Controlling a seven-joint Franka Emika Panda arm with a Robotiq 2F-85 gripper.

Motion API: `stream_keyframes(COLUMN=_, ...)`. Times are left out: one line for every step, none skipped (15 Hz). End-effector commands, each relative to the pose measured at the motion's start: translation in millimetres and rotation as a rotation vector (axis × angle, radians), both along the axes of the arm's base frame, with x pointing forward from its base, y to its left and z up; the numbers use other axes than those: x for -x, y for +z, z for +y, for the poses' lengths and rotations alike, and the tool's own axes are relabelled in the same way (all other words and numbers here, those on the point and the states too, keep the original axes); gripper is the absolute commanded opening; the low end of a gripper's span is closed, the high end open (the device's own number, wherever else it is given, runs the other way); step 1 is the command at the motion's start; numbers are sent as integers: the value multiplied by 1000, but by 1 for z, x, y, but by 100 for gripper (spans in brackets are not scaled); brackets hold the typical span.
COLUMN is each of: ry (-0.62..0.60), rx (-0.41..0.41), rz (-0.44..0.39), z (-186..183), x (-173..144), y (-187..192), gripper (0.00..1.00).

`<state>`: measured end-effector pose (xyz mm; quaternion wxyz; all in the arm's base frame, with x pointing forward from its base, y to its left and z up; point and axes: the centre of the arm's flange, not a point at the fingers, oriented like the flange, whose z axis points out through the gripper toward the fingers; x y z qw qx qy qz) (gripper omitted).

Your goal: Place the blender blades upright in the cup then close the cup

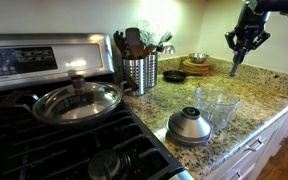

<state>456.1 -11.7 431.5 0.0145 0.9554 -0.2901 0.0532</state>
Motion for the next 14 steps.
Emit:
stream_keyframes(ry=91, rx=23, rz=8, z=22, x=27, y=20, gripper=9)
stream_keyframes(ry=117, rx=30, rz=14, z=30, x=30, y=20, gripper=9)
stream_keyframes(ry=146, rx=36, rz=18, z=39, x=33, y=19, gripper=9)
stream_keyframes(ry=171, rx=44, rz=17, z=49, x=34, y=17, gripper=9)
stream_keyframes(ry=189, rx=51, rz=15, z=58, x=34, y=15, gripper=9)
stream_keyframes(ry=211, rx=49, rz=24, z=67, x=34, y=12, gripper=9)
stream_keyframes(ry=229, rx=52, rz=28, z=75, x=33, y=9, gripper=9)
stream_keyframes(ry=245, rx=54, rz=32, z=84, x=32, y=5, gripper=9)
stream_keyframes(ry=262, rx=53, rz=39, z=90, x=33, y=3, gripper=9)
stream_keyframes(ry=278, rx=52, rz=47, z=96, x=33, y=0, gripper=9)
stream_keyframes(ry=291, rx=52, rz=52, z=101, x=34, y=-2, gripper=9)
stream_keyframes(ry=304, rx=50, rz=56, z=105, x=35, y=-4, gripper=9)
stream_keyframes(ry=316, rx=46, rz=62, z=107, x=35, y=-7, gripper=9)
stream_keyframes(ry=329, rx=42, rz=63, z=109, x=36, y=-9, gripper=9)
